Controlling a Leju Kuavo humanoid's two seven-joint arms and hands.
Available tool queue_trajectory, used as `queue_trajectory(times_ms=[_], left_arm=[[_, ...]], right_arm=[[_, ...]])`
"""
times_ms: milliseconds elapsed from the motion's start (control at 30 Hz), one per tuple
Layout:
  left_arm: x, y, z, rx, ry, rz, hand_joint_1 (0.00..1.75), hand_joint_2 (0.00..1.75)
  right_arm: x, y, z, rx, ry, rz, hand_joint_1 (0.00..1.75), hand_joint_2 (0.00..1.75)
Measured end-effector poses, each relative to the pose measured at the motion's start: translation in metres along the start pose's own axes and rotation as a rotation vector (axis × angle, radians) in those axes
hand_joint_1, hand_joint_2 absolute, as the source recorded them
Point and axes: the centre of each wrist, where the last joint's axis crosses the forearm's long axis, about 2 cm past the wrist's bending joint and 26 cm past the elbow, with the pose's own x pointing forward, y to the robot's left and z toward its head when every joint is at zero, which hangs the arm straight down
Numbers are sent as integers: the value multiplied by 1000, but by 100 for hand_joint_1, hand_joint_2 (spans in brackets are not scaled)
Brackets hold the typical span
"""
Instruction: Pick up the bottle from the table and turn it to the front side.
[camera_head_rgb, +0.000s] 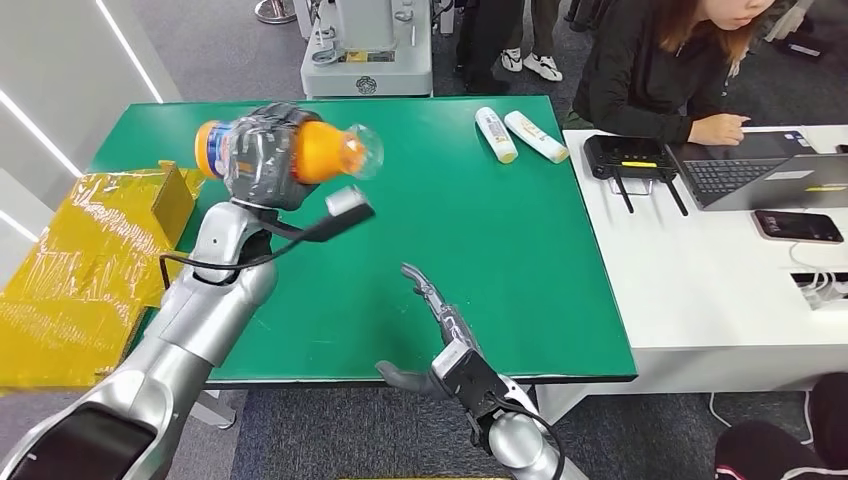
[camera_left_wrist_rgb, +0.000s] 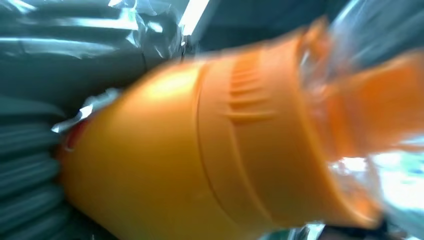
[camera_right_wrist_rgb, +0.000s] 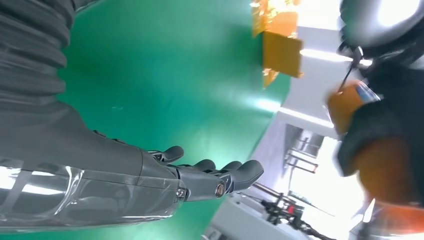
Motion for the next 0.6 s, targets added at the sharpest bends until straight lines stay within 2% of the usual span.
queue_trajectory(times_ms=[67,233,433,600], left_arm=[[-5,0,-3,-50,-47,-122,175,175],[-14,-5,-3,-76,47,-52,175,175],[-19,-12,2,-126,65,-64,175,175],[-28,-17,5,-228,108,-122,175,175]], right_arm=[[4,0,0,-4,-15,-3,0,175],[7,0,3,-18,-34,-12,0,175],[8,-1,5,-29,-45,-16,0,175],[8,-3,7,-39,-51,-17,0,175]])
